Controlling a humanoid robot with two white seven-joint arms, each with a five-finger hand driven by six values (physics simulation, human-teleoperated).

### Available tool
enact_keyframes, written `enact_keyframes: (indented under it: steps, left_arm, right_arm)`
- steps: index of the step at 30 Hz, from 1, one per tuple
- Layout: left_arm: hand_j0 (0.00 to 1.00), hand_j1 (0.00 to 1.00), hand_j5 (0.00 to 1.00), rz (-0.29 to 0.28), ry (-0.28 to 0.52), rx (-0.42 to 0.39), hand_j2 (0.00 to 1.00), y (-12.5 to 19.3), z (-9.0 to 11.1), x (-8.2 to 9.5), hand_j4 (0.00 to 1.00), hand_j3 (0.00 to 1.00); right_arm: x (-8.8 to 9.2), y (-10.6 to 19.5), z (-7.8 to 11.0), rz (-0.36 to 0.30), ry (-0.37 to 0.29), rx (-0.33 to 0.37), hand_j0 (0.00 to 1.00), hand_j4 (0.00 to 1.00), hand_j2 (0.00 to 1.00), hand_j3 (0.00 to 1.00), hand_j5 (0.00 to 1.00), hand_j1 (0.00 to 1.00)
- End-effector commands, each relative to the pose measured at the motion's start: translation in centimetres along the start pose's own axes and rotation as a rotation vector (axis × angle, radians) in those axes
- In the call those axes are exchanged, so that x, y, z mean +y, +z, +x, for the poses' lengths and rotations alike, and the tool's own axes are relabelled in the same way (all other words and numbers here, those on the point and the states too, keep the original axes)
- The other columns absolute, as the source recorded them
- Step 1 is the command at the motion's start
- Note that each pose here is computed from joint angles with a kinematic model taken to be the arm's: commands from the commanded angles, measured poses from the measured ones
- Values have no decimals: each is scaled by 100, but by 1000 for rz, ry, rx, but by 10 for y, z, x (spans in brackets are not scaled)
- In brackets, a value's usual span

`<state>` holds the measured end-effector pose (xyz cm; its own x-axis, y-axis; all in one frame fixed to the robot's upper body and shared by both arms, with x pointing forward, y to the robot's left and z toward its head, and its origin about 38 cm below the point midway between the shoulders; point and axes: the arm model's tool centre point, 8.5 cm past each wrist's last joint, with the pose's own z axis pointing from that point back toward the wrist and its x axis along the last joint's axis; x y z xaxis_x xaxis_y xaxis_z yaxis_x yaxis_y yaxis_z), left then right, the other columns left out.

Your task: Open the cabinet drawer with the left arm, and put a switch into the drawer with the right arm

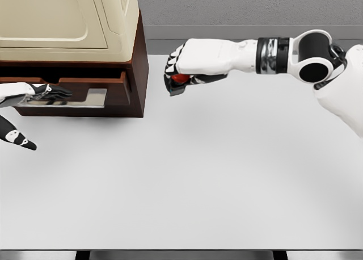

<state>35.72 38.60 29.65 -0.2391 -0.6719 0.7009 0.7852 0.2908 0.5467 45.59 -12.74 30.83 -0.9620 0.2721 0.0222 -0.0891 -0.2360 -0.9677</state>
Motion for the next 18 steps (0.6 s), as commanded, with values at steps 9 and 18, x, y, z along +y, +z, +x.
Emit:
enact_keyframes:
  steps: [9,18]
  left_arm:
    - [100,100,100,-14,-4,47,100,3,-12,-7,100,100]
    - [100,100,100,-18,10,62,100,8,-17,-10,100,100]
  right_arm:
    - [-20,-12,24,-31,22,-93,50,50,50,50,50,50]
    - [-44,-40,37,-33,32,-118,50,50,50,50,50,50]
